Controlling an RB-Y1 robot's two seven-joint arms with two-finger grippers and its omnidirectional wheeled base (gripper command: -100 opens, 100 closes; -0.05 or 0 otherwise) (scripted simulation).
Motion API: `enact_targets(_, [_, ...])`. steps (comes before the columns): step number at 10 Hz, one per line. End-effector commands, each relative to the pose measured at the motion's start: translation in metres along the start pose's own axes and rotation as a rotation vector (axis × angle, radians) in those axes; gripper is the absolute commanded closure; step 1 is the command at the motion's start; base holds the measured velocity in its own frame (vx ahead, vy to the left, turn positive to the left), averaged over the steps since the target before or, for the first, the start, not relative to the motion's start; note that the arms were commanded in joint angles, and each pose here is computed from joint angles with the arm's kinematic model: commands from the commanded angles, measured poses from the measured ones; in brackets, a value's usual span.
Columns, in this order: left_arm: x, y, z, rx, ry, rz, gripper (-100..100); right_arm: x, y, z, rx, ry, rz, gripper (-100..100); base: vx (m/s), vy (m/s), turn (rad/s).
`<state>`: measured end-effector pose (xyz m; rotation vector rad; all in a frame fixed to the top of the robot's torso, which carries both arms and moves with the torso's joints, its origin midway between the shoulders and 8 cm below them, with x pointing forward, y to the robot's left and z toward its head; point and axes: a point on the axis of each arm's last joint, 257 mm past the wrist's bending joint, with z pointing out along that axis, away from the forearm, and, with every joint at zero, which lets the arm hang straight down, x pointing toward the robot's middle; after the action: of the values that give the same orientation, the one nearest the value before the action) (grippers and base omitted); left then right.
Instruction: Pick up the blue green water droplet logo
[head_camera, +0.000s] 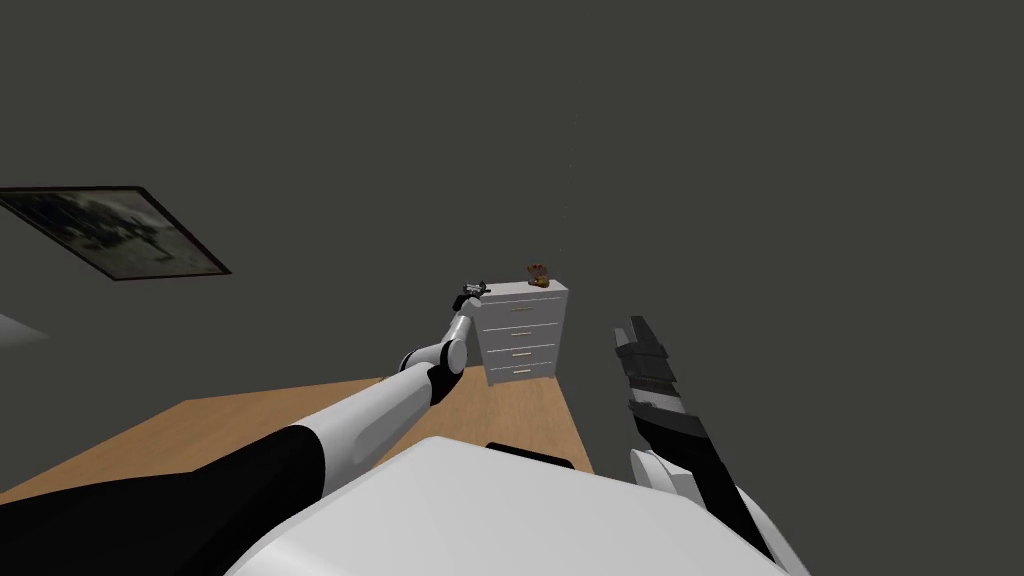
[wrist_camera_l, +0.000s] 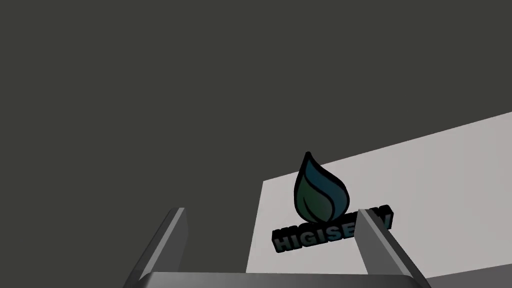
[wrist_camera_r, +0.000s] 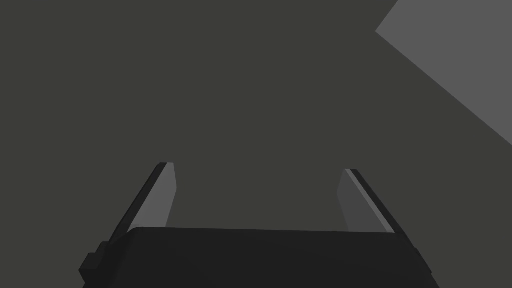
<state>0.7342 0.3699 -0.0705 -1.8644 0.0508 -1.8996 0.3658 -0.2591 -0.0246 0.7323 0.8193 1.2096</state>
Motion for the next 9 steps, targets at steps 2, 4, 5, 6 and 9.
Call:
enact_targets(2, [-0.012,0.021,-0.002,-0.036,-0.027,-0.033,-100,0.000,0.000,0.000,0.000,0.000,0.000,0,0.112,0.022,0.016])
enact_targets(4, [-0.018,0.031,-0.005,-0.052,-0.041,-0.051,-100,0.000,0.000,0.000,0.000,0.000,0.000,0,0.121,0.037,0.010])
enact_targets(5, [-0.017,0.028,-0.003,-0.046,-0.038,-0.051,-100,0.000,0.000,0.000,0.000,0.000,0.000,0,0.032,0.015,-0.001])
enact_targets(6, [-0.017,0.029,-0.003,-0.048,-0.039,-0.049,0,0.000,0.000,0.000,0.000,0.000,0.000,0,0.008,0.003,0.000])
enact_targets(9, [-0.042,-0.031,0.002,0.027,-0.070,-0.046,-100,0.000,0.000,0.000,-0.001,0.000,0.000,0,-0.039,0.004,-0.275])
